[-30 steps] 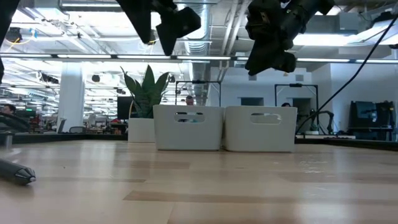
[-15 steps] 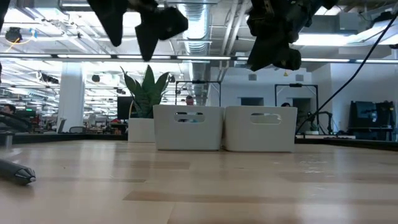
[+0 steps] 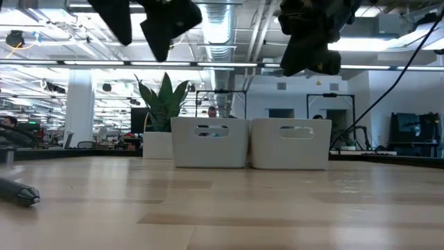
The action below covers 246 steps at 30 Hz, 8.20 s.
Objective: Sort pens & pencils
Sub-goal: Put the black pen into the left gray bin
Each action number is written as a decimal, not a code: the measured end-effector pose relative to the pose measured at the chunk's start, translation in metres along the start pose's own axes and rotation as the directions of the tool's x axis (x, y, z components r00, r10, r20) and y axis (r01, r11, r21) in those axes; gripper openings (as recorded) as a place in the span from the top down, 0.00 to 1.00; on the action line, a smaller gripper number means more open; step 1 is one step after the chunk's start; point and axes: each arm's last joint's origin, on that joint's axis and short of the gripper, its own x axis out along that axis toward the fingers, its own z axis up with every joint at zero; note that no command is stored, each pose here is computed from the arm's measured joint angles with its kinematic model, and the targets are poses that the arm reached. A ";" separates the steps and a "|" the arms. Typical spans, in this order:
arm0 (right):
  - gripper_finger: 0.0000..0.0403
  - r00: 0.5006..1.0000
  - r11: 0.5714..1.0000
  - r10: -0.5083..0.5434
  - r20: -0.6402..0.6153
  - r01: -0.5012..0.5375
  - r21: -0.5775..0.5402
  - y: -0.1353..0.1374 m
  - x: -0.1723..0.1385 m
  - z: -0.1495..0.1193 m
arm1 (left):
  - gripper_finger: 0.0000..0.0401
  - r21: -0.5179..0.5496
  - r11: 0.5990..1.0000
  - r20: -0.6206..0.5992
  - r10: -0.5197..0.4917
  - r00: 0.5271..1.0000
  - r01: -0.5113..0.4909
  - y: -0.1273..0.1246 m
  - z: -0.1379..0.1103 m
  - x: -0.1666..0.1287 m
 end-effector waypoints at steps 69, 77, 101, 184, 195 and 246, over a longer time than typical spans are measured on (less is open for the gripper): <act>0.72 0.989 0.985 0.045 0.144 -0.068 0.160 0.008 -0.001 0.011 | 0.45 -0.130 0.988 0.071 -0.071 0.995 0.079 -0.079 -0.119 0.097; 0.72 0.988 0.985 0.050 0.148 -0.073 0.158 0.009 -0.001 0.011 | 0.45 -0.134 0.988 0.073 -0.064 0.995 0.074 -0.079 -0.118 0.102; 0.72 0.987 0.987 0.053 0.152 -0.074 0.141 0.009 -0.001 0.012 | 0.46 -0.182 0.983 0.044 0.004 0.999 0.004 -0.075 -0.121 0.103; 0.72 0.986 0.988 0.073 0.147 -0.092 0.126 0.015 -0.002 0.009 | 0.89 0.033 0.996 -0.084 0.081 0.993 -0.079 0.010 -0.065 0.033; 0.72 0.986 0.993 0.071 0.148 -0.085 0.086 0.014 -0.002 0.009 | 0.89 0.048 0.983 -0.124 0.180 0.976 -0.176 0.068 -0.064 0.003; 0.72 0.969 0.998 -0.046 0.242 0.036 0.043 -0.023 -0.003 0.036 | 0.89 0.553 0.819 -0.184 0.297 0.937 -0.151 0.187 -0.086 0.054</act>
